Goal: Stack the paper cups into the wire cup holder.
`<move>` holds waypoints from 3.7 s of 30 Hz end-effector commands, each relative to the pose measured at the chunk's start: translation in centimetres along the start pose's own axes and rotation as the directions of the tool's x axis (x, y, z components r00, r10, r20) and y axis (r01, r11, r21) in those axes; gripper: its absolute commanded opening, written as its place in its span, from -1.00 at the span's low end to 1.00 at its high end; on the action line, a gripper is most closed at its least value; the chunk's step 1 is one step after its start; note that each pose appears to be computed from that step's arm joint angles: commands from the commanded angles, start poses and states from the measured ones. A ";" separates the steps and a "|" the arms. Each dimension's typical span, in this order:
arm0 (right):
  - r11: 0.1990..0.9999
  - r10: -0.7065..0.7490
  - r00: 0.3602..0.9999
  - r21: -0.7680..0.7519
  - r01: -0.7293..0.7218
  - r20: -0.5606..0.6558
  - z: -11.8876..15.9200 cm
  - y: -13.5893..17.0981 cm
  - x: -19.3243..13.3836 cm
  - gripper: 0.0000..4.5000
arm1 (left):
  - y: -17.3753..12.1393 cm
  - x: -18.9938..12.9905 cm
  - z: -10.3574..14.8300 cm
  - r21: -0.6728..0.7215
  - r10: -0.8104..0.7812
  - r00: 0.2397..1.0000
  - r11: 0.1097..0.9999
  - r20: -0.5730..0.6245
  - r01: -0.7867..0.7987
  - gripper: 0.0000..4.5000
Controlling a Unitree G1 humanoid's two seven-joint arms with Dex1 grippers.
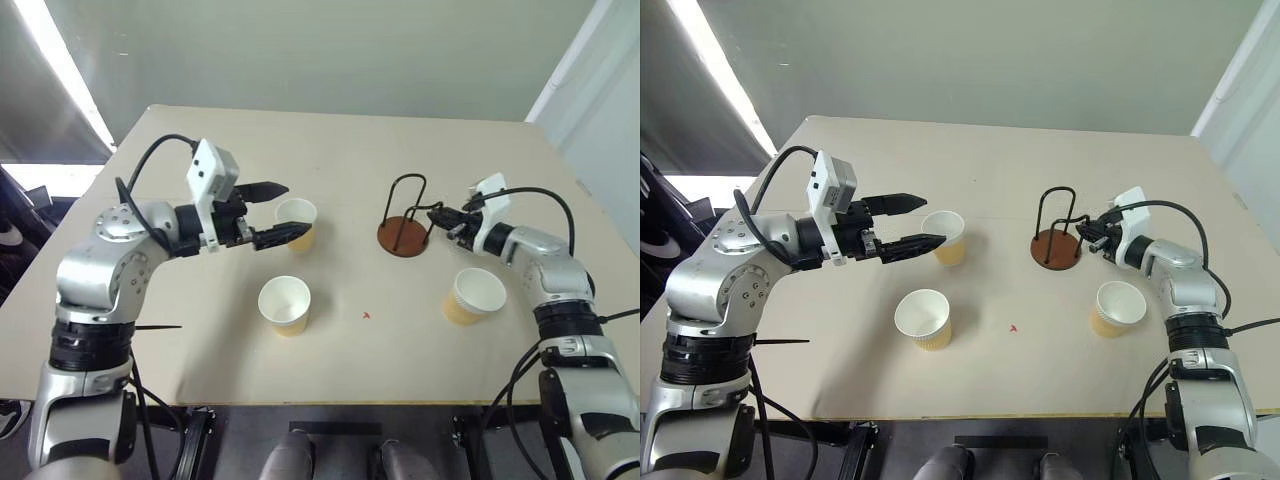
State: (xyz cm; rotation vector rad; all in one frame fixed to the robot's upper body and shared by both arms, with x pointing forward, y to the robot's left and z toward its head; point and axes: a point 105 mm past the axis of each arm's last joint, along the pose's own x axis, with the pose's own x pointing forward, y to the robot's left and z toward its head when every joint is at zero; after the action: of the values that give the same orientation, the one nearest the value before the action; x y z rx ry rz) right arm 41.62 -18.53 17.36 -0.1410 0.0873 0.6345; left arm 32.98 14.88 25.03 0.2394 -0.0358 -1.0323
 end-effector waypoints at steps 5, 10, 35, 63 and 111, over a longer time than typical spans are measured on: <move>0.996 0.073 0.993 -0.061 -0.068 0.092 3.6 1.2 -1.1 -0.98 | -1.2 -0.8 0.4 0.019 -0.083 0.996 0.996 -0.034 0.084 1.00; 0.979 0.173 0.981 -0.124 -0.162 0.083 5.1 3.1 -2.5 -0.98 | -1.9 -1.5 0.4 0.005 -0.136 0.989 0.991 -0.063 0.136 1.00; 0.849 0.476 0.870 -0.189 -0.493 -0.128 3.5 12.9 -7.6 -0.98 | -5.1 -2.2 1.3 -0.015 -0.334 0.938 0.942 -0.097 0.334 1.00; 0.816 0.465 0.844 -0.239 -0.526 -0.267 0.0 12.7 -7.4 -0.07 | -7.6 -2.9 -0.1 -0.051 -0.456 0.862 0.888 -0.222 0.457 1.00; 0.778 0.529 0.830 -0.289 -0.558 -0.178 10.0 11.9 -11.6 0.99 | -7.6 -4.5 -1.3 0.316 -0.233 0.874 0.867 -0.427 0.386 1.00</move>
State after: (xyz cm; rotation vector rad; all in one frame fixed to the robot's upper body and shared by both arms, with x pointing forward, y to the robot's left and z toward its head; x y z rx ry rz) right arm 25.96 -14.05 26.15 -0.4596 0.1476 1.2419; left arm 24.84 15.26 21.93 0.7195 0.1880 -1.3061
